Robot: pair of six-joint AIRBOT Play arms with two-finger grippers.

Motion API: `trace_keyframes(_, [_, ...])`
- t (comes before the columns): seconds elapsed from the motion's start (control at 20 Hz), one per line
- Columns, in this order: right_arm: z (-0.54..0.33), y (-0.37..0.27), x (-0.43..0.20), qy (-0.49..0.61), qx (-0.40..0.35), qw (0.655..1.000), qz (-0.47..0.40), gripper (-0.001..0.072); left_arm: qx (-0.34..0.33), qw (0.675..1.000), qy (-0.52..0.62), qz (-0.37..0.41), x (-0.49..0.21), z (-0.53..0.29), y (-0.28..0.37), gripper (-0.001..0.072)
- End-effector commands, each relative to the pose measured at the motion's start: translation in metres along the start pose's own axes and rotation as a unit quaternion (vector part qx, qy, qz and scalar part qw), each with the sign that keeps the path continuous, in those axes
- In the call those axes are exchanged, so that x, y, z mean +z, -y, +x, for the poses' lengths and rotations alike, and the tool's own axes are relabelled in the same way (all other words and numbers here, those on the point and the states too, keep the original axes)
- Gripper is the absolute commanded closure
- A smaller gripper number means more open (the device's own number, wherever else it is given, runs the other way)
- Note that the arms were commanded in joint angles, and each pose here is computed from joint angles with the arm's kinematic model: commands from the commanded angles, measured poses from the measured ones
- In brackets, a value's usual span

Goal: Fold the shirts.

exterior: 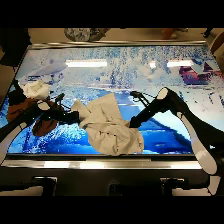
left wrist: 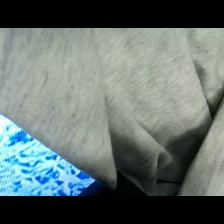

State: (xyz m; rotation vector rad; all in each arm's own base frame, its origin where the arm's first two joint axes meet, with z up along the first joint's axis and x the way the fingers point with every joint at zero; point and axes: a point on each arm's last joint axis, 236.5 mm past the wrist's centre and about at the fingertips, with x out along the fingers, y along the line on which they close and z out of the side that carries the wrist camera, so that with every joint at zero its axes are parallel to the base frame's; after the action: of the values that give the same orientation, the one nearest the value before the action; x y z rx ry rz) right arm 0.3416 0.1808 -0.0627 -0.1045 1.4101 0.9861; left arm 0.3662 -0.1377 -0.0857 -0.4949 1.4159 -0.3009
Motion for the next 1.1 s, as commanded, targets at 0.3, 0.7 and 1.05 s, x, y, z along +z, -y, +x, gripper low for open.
trace_keyframes(0.3, [-0.164, 0.028, 0.062, 0.143, -0.207, 0.964, -0.086, 0.067, 0.001, 0.953, 0.252, 0.166, 0.096, -0.183, 0.087, 0.0671])
trace_keyframes(0.7, [-0.475, -0.117, 0.014, 0.406, -0.503, 0.754, -0.113, 0.067, 0.011, 0.807, 0.565, 0.173, 0.018, -0.49, 0.164, 0.0671])
trace_keyframes(1.05, [-0.433, -0.136, -0.051, 0.315, -0.479, 0.816, -0.08, 0.0669, 0.036, 0.817, 0.544, 0.186, -0.031, -0.491, 0.158, 0.0671])
